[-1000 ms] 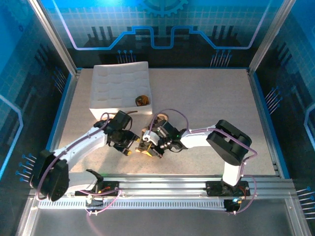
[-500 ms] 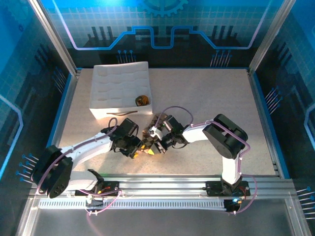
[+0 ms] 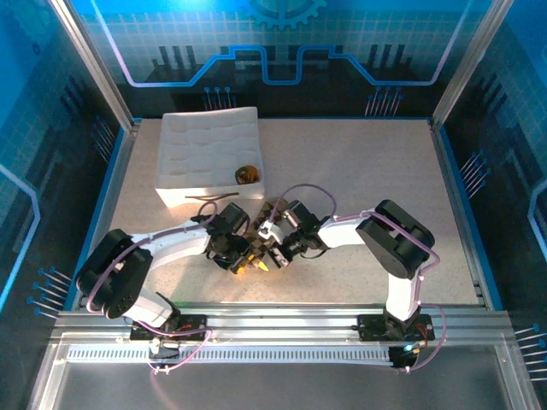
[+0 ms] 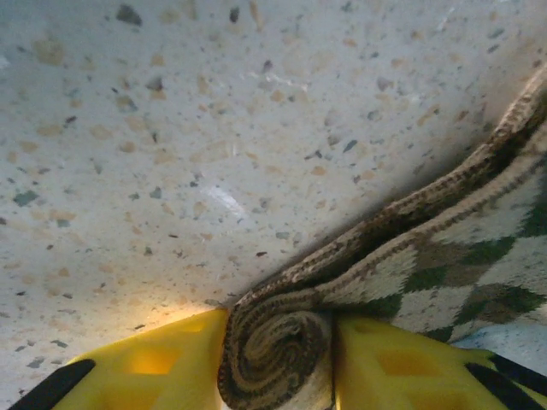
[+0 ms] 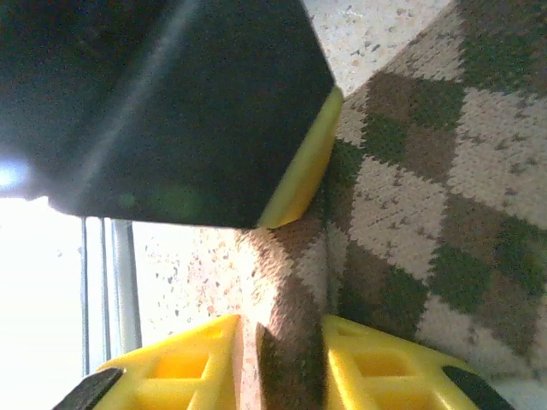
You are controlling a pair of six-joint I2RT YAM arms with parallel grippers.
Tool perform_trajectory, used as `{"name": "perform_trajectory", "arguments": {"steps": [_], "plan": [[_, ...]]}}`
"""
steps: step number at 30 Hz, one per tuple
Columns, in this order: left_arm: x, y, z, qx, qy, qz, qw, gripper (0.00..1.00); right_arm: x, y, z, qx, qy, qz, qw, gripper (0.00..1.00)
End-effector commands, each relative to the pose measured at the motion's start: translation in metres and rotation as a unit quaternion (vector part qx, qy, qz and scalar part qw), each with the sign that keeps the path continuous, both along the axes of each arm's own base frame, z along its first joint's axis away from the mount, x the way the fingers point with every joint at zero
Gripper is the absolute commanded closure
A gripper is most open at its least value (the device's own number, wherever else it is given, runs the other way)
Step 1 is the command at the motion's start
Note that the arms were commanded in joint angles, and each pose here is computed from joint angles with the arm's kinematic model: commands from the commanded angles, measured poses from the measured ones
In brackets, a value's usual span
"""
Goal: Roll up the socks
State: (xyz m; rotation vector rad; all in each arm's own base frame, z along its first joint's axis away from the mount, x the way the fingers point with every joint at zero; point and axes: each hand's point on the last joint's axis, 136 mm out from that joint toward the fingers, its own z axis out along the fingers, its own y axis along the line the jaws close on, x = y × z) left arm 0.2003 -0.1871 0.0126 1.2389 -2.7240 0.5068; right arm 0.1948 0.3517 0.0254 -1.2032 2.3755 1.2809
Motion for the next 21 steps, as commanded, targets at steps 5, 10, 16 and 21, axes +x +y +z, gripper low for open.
{"name": "perform_trajectory", "arguments": {"steps": [5,10,16,21], "plan": [[-0.04,0.029,-0.025,0.073,0.083,-0.012,0.994,0.67,0.001,-0.031,0.02,-0.035,-0.195,0.016,0.98,0.64],[-0.037,0.029,-0.023,0.071,0.08,-0.011,0.994,0.67,-0.012,-0.032,0.036,-0.042,-0.443,0.094,0.891,0.51],[-0.032,0.027,-0.023,0.063,0.077,-0.017,0.995,0.67,-0.009,-0.016,0.029,-0.096,-0.533,0.157,0.826,0.53],[-0.029,0.026,-0.021,0.061,0.076,-0.023,0.995,0.67,-0.009,0.0,0.022,-0.112,-0.557,0.189,0.801,0.6]]}}
